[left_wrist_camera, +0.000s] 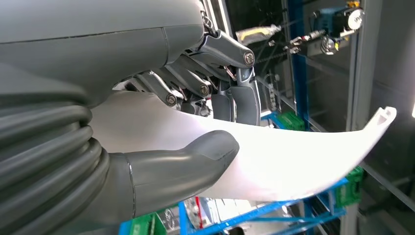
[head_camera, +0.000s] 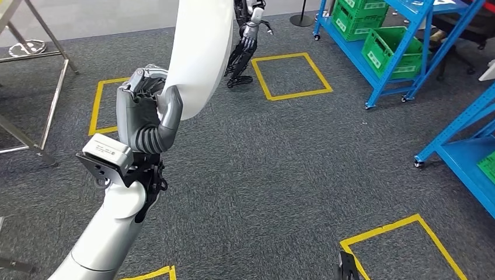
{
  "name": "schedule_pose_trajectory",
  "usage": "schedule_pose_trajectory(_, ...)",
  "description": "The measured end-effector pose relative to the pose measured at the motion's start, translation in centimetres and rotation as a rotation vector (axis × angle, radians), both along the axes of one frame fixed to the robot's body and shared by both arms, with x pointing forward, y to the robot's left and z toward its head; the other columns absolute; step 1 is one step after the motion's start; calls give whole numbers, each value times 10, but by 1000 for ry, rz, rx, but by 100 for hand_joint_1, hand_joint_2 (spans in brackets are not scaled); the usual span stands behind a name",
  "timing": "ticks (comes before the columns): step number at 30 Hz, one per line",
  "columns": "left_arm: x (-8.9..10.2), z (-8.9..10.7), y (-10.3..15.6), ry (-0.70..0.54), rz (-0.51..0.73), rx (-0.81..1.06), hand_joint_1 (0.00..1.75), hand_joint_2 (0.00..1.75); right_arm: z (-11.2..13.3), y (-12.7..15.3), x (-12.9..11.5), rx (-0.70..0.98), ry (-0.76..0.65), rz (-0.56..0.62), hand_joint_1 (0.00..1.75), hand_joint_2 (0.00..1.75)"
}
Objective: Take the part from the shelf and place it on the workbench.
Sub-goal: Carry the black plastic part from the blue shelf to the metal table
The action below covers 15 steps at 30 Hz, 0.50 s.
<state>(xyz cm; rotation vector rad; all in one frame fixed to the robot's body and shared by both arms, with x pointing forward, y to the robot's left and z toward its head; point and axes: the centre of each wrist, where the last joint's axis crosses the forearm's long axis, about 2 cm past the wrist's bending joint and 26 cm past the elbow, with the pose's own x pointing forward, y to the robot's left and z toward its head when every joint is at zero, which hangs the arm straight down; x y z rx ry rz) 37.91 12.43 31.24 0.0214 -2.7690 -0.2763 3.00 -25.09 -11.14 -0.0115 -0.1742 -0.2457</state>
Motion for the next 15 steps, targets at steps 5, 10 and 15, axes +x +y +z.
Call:
schedule_pose_trajectory(5,0,-2,-1,9,0,2,175,175,0,0,-1,0,1,-2,0,0)
schedule_pose_trajectory(10,0,-2,0,9,0,3,175,175,0,1,1,2,-5,0,0,0)
schedule_pose_trajectory(15,1,-2,1,7,3,7,175,175,0,2,-1,4,-5,3,0,0)
